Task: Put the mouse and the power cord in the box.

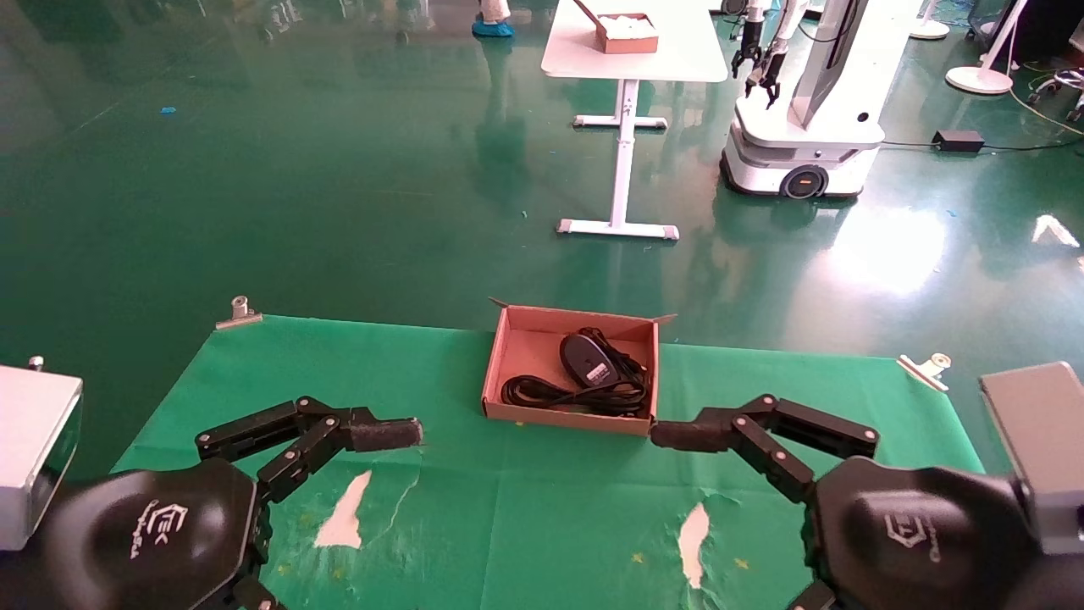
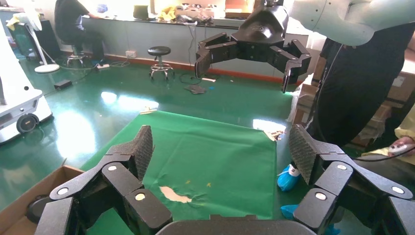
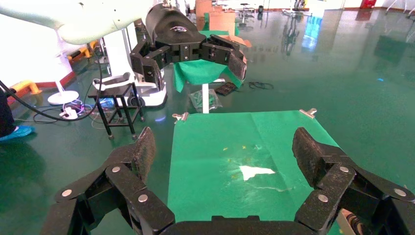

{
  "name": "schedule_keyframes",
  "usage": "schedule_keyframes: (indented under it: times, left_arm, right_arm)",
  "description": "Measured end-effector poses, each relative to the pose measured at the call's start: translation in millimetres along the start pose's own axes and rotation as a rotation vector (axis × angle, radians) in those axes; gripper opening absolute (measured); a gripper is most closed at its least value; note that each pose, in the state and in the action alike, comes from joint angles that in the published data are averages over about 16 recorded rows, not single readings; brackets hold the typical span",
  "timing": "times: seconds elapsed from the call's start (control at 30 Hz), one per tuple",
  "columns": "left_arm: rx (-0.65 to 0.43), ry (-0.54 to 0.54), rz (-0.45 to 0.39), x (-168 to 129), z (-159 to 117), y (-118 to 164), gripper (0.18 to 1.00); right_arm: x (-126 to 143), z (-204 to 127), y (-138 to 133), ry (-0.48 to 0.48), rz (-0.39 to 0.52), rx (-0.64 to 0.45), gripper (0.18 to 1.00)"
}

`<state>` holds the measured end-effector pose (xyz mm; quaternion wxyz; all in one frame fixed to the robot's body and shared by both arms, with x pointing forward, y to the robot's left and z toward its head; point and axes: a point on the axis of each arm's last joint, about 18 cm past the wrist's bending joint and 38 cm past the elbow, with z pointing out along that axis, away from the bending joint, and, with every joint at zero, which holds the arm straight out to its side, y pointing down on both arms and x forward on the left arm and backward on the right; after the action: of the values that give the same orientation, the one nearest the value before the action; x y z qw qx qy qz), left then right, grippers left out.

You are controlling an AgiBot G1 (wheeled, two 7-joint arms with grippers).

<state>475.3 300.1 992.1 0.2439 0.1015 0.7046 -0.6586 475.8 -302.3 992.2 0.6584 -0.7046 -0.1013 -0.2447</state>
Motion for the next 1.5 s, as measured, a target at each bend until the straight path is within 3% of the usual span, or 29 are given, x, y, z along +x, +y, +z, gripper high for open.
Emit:
schedule_keyframes:
  times: [1.5]
  left_arm:
    - [0.0,0.0,0.0,0.0,0.0,0.1,1.001]
  right_arm:
    - [0.1,-0.1,-0.1,0.0,0.0,0.0,1.001]
